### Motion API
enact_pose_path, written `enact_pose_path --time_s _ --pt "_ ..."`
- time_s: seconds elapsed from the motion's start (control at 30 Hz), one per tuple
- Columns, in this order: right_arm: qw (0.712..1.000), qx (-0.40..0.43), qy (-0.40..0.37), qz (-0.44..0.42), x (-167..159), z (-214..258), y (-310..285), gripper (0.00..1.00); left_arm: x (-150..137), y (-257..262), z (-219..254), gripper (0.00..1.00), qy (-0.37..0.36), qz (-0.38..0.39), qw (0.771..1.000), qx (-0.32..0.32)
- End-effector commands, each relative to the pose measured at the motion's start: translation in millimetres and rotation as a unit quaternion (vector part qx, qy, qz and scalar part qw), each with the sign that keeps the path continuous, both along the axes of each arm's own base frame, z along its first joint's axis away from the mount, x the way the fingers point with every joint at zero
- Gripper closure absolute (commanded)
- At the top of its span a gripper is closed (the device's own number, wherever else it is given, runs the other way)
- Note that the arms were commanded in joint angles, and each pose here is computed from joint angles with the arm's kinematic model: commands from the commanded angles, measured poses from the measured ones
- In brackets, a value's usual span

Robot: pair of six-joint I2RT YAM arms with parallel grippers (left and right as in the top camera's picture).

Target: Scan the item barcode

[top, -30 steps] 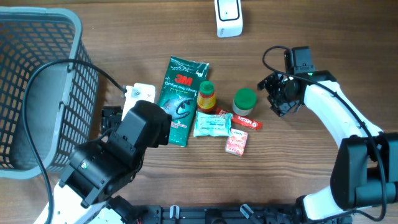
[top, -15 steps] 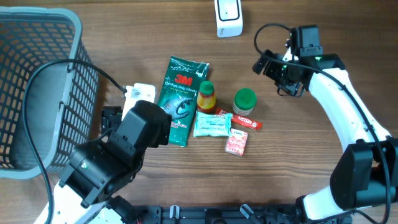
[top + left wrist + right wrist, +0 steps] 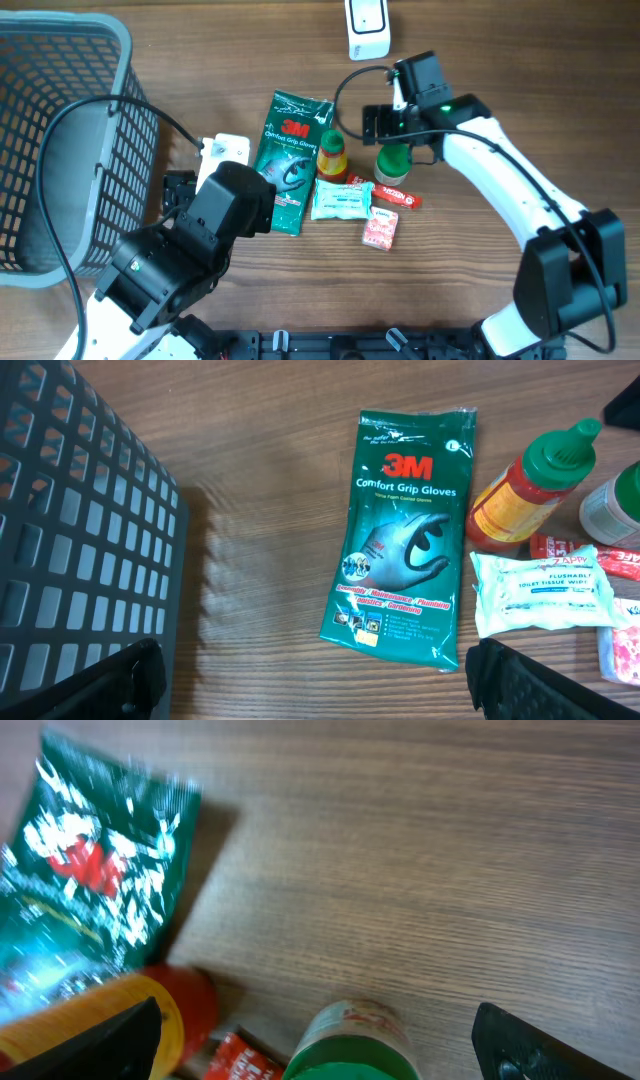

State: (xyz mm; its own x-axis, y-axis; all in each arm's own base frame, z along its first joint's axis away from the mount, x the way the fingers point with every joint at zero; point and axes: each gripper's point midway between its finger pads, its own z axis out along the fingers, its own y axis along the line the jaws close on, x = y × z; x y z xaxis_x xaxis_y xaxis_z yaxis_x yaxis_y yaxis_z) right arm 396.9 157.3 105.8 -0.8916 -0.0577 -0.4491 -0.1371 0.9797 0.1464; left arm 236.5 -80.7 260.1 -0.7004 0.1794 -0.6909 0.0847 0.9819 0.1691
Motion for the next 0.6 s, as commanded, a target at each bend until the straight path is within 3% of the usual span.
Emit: enact_pose_path --time_s 0.0,0.23,0.47,0.57 --pt "0.998 -0.055 0.018 0.037 -3.6 -22.3 -3.8 0.0 0.0 -0.3 1.0 0.0 -0.001 0.007 1.0 -0.009" --pt "0.996 -0.057 0.061 0.045 -16.1 -42.8 -1.9 0.02 0.0 -0.3 1.0 0.0 -0.001 0.007 1.0 -0.009" --pt "0.989 -0.075 0.119 0.048 -36.7 -64.6 -8.0 0.18 0.0 -0.3 1.0 0.0 -0.001 0.007 1.0 -0.009" --pt "0.988 -0.075 0.125 0.042 -37.5 -68.7 -8.3 0.18 0.0 -0.3 1.0 0.0 -0.001 0.007 1.0 -0.009"
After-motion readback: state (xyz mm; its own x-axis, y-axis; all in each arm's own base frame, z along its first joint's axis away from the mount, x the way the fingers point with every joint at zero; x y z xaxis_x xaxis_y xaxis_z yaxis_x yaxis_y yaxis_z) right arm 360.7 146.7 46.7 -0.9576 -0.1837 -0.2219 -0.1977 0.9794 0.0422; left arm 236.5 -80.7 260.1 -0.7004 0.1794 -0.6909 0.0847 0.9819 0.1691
